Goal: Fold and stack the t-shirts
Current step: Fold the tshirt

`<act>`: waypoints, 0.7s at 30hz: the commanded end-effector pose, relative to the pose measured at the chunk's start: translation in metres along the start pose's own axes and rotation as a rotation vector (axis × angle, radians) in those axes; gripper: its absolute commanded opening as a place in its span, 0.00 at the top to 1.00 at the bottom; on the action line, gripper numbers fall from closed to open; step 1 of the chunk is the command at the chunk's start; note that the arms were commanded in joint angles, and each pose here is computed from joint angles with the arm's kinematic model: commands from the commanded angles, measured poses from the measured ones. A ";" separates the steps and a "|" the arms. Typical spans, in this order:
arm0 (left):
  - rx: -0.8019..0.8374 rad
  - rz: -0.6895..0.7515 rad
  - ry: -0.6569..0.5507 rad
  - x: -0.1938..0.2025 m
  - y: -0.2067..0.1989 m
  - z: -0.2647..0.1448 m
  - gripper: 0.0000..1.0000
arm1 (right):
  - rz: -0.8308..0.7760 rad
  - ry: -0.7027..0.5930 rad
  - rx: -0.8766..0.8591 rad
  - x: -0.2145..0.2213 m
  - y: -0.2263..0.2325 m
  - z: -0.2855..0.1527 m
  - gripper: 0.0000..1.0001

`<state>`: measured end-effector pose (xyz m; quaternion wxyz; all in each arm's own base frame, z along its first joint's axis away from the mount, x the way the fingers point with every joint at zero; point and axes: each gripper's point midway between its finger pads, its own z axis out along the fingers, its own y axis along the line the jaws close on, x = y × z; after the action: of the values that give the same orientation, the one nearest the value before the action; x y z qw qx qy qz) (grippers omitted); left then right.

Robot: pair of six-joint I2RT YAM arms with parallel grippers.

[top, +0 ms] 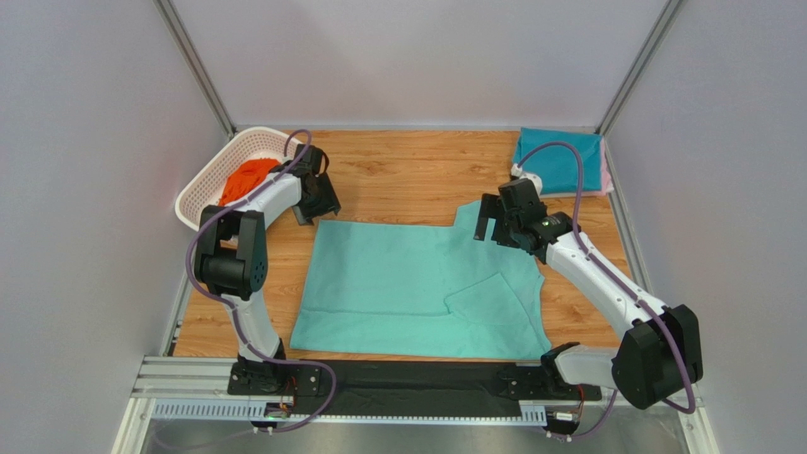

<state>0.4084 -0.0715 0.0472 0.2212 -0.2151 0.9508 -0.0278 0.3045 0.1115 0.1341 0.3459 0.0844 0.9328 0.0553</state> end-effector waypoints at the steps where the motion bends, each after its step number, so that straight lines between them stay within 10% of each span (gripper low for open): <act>1: 0.011 -0.027 -0.064 -0.026 -0.009 0.001 0.37 | -0.002 -0.030 -0.023 -0.007 0.001 0.000 0.00; 21: -0.068 -0.026 0.023 -0.007 0.003 0.035 0.84 | 0.020 -0.042 -0.020 -0.006 -0.010 -0.004 0.00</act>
<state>0.4259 -0.0647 0.0205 0.2077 -0.2306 0.9506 0.0002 0.2988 0.1008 0.1283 0.3415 0.0922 0.9337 0.0562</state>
